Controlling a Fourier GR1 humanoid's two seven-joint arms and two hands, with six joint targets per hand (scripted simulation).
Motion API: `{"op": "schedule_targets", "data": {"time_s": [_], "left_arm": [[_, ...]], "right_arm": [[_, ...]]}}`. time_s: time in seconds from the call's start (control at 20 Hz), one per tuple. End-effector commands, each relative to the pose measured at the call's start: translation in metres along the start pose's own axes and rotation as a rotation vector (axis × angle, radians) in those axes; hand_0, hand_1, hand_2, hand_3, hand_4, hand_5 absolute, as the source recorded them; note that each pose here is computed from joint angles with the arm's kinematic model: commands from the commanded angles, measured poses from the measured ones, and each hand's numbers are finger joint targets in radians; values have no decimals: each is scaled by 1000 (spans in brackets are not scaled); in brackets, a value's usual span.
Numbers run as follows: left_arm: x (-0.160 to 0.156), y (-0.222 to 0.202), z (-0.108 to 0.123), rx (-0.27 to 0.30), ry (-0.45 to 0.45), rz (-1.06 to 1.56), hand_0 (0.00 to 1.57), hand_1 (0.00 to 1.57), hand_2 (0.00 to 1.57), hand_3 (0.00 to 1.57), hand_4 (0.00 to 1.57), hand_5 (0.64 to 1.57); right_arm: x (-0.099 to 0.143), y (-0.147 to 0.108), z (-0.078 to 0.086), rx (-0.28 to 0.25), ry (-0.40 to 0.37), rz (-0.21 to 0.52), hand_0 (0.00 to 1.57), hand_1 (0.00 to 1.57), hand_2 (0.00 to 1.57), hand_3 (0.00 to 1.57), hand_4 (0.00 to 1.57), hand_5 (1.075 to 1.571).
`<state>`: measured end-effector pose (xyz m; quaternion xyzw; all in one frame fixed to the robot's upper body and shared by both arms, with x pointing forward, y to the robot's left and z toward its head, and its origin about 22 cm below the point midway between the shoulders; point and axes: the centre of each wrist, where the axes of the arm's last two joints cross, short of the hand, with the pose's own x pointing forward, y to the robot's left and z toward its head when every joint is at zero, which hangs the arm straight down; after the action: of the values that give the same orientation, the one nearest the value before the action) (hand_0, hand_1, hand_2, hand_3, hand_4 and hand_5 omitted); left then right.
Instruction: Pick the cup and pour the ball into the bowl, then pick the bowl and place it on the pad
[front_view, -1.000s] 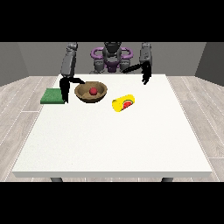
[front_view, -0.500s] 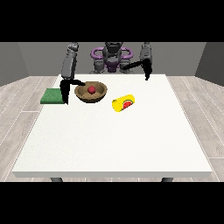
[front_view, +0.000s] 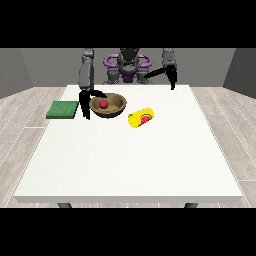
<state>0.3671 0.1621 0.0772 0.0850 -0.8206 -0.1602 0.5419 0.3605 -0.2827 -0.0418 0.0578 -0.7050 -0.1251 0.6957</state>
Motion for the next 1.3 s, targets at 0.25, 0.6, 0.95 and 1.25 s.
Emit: {"op": "schedule_targets", "data": {"time_s": [0.25,0.6,0.95,1.25], "left_arm": [[22,21,-11,-11,-80,0,0,0,0,0,0,1567],[-11,34,2,30,40,27,0,0,0,0,0,1570],[-28,48,19,44,118,23,0,0,0,0,0,1570],[-49,66,30,125,145,0,0,0,0,0,0,1570]], "right_arm": [[-21,-17,12,-133,170,133,1570,1570,1571,823,656,1570],[-11,-3,3,-133,257,280,1571,1571,1571,1571,1029,1550],[7,16,-14,-153,327,298,1571,1571,1571,1571,1030,1558],[59,-6,-33,-116,322,253,1571,1571,1571,1571,1067,1552]]}}
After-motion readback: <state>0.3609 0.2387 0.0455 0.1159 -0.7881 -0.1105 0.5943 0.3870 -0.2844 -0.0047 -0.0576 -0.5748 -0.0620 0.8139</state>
